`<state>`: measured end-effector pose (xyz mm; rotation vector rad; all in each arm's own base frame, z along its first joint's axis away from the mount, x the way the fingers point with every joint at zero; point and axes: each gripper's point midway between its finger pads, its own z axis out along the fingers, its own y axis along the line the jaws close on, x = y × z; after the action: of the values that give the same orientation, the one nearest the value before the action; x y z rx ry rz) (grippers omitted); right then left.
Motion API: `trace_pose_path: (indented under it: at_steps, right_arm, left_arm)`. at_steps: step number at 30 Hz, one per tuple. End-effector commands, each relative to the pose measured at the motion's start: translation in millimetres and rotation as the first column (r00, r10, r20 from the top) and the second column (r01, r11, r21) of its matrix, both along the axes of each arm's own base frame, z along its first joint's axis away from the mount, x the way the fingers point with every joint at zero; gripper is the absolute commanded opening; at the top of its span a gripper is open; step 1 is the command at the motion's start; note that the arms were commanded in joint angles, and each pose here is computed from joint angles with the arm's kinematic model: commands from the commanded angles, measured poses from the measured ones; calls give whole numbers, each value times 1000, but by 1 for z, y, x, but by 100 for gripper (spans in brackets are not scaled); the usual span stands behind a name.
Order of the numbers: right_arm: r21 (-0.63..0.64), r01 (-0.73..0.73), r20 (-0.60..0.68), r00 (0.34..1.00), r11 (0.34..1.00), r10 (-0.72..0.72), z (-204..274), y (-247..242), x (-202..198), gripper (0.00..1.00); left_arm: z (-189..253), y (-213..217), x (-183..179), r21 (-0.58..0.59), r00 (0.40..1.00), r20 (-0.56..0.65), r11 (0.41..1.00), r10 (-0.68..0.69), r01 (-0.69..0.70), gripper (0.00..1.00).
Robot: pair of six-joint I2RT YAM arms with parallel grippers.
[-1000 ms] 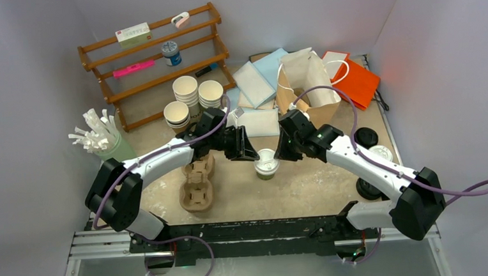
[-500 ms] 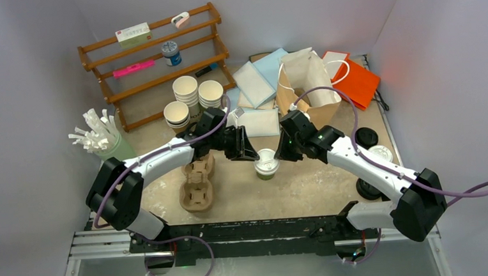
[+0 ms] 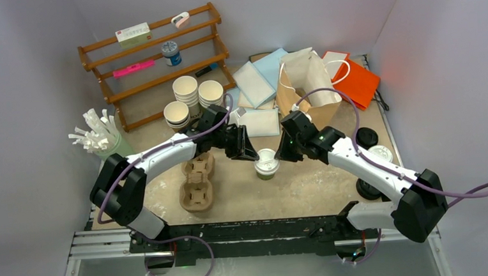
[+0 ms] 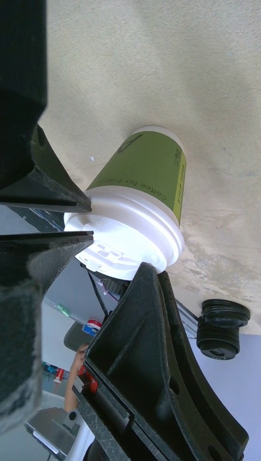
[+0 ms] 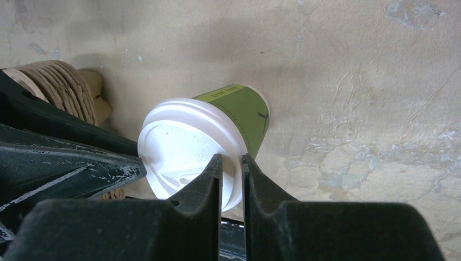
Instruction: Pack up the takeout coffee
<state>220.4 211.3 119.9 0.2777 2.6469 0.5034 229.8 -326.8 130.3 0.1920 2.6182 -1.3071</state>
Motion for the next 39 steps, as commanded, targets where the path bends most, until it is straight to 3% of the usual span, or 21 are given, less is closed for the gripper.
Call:
trace_pose_path:
  at_steps: [1, 9, 19, 25, 39]
  right_arm:
    - [-61, -42, -240, 971, 997, 26, -48, -9, -47, 13]
    - [-38, -44, -272, 962, 998, 32, -42, -5, -52, 13]
    - [1, -48, -280, 959, 999, 47, -15, 0, -61, 14]
    - [1, -39, -283, 958, 999, 37, -11, -4, -66, 16]
    - [-68, 19, -232, 972, 998, -34, 13, -24, -63, 27]
  left_arm:
    - [-49, 16, -12, 173, 998, -58, 985, -10, 20, 23]
    - [-62, 18, -14, 201, 997, -69, 979, -17, 30, 23]
    - [-23, -9, 21, 129, 997, 60, 990, -56, 48, 23]
    - [-10, -24, 31, 77, 995, 77, 995, -66, 60, 24]
    - [27, -31, 44, 33, 986, 157, 998, -49, 44, 34]
